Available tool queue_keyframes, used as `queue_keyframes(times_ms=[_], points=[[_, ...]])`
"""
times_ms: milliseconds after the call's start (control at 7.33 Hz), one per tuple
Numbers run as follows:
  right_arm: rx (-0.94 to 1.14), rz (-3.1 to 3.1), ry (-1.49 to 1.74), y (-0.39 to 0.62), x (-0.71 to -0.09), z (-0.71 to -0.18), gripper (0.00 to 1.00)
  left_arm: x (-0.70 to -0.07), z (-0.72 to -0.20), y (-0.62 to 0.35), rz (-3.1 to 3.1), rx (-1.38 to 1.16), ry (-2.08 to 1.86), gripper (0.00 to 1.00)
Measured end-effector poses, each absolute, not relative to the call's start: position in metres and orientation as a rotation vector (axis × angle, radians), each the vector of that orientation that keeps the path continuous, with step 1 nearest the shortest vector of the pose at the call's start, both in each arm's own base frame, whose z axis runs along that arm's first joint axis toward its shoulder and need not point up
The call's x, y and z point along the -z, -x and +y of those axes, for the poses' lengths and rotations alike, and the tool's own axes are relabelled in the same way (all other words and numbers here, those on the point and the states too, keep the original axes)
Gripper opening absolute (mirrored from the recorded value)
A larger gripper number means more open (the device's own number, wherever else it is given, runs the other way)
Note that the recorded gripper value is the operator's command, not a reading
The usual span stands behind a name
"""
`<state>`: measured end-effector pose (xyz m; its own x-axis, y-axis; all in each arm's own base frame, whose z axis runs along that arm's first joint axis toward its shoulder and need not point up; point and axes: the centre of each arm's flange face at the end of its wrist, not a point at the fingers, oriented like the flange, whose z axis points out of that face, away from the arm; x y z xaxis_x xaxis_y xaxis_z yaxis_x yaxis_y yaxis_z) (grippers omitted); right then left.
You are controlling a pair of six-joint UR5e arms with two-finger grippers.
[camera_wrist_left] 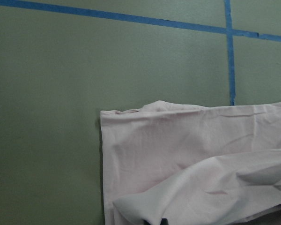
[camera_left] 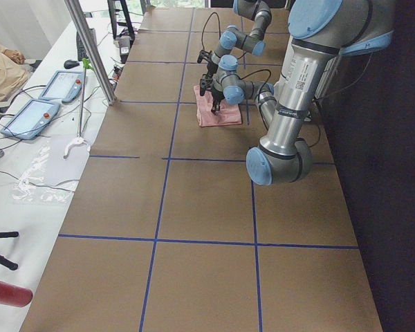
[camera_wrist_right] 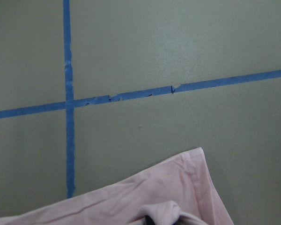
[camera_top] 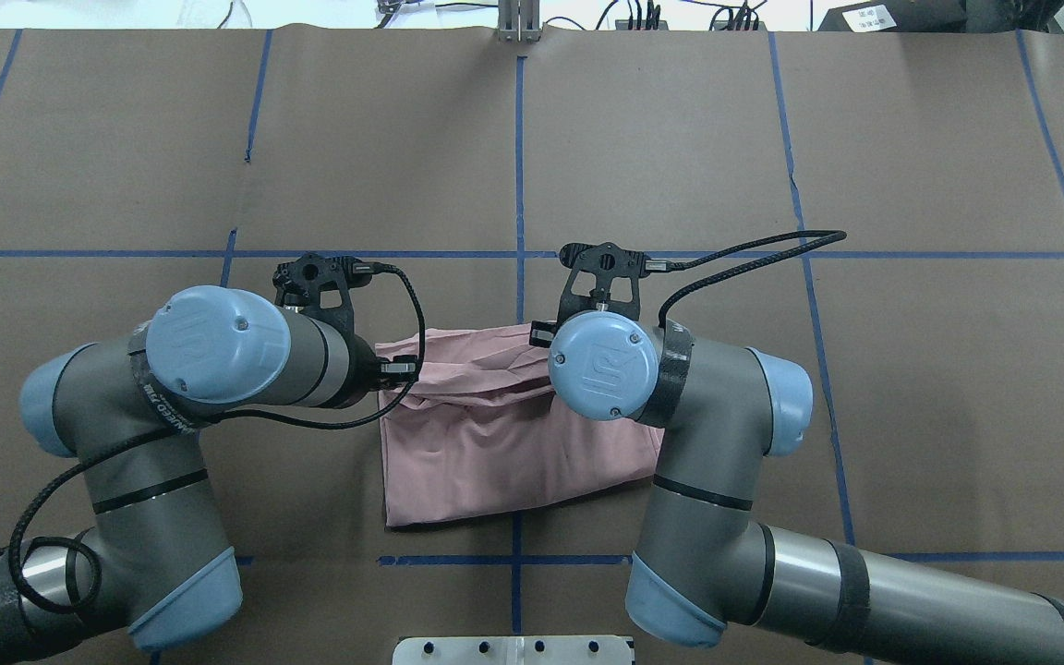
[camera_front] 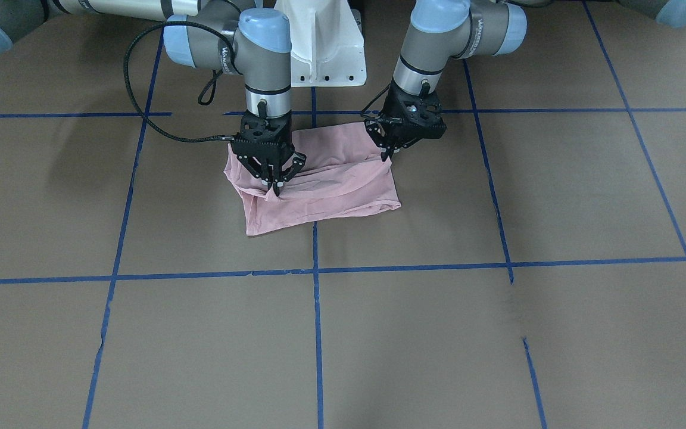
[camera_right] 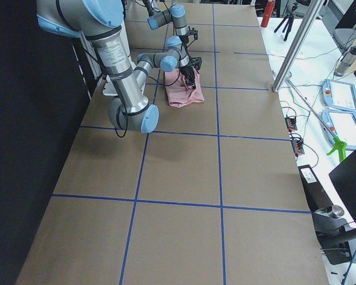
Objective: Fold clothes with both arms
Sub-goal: 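Release the shirt and lift both grippers away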
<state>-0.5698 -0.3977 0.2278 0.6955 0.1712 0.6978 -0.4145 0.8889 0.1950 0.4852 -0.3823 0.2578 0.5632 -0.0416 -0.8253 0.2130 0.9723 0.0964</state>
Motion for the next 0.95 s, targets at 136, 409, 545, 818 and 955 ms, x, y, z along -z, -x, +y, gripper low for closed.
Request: queue_keyframes(times_ms=[136, 409, 545, 818, 955], points=[[-0.337, -0.724, -0.342, 0.572, -0.23, -0.416, 1.0, -0.267, -0.411, -0.481, 0.945, 0.154, -0.228, 1.0], [-0.269, -0.703, -0.291, 0.575, -0.217, -0.486, 1.0, -0.292, -0.492, -0.465, 0.889, 0.078, -0.334, 1.0], [-0.206, -0.705, -0.273, 0.565, -0.211, -0.514, 1.0, -0.3, -0.515, -0.452, 0.889, 0.02, -0.352, 1.0], [-0.137, -0.731, -0.24, 0.541, -0.205, -0.545, 1.0, -0.302, -0.528, -0.441, 0.904, -0.035, -0.359, 1.0], [-0.123, -0.742, -0.227, 0.531, -0.204, -0.554, 1.0, -0.3, -0.529, -0.437, 0.908, -0.04, -0.364, 1.0]])
